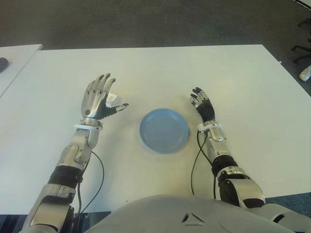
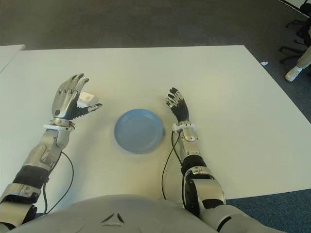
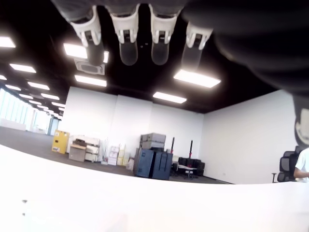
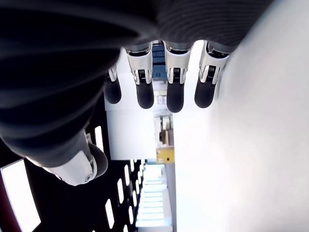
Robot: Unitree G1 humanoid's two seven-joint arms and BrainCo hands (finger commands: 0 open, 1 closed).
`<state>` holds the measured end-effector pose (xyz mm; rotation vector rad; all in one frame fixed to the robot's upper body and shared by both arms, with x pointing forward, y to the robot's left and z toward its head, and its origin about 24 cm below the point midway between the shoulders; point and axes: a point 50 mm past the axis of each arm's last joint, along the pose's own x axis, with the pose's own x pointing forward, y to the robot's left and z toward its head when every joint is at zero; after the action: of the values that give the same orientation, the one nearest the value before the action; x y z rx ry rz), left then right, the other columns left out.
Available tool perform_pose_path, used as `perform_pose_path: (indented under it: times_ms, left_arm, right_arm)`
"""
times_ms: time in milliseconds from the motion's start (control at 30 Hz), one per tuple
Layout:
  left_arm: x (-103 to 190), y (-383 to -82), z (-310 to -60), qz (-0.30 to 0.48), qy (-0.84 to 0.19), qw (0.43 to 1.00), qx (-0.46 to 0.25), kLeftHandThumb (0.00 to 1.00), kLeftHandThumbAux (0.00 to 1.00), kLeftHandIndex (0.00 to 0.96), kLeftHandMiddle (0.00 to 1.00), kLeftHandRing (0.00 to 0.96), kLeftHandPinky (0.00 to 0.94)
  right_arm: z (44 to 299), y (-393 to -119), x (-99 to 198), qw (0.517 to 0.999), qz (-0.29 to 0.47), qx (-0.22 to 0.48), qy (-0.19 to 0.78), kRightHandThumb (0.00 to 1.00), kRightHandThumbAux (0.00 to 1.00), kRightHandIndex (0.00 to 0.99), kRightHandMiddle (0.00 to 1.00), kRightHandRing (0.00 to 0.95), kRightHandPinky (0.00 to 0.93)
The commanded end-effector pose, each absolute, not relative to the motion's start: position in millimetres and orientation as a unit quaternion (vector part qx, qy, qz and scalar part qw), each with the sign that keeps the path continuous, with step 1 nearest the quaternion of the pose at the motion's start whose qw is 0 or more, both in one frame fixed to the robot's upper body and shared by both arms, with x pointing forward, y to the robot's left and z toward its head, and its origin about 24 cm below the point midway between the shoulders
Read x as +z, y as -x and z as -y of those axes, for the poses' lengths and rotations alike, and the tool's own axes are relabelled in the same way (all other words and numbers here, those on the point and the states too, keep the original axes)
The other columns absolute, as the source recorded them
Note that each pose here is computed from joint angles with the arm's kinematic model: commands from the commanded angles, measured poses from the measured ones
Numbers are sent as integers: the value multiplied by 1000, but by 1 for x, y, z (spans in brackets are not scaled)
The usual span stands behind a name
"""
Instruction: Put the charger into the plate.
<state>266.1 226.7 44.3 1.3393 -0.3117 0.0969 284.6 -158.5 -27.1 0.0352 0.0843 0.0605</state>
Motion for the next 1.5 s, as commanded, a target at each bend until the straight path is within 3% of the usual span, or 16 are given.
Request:
perform_pose_path:
  times_ms: [33, 733, 1500]
  left_arm:
    - [45, -277, -232, 121, -629, 767, 25, 294, 373, 160, 82, 71, 123]
    - [41, -301, -240, 59, -637, 768, -46, 323, 429, 132, 81, 80, 109]
    - [26, -306, -244, 52, -691, 711, -121, 293, 471, 111, 75, 65, 84]
  right_arm:
    - [165, -235, -85, 980, -197, 13, -30, 323, 676, 113, 137, 138, 181]
    - [168, -236, -84, 981, -193, 9, -3, 306, 702, 107, 137, 132, 162]
    - [178, -237, -83, 982, -191, -6, -3, 251, 679, 106, 107, 110, 150]
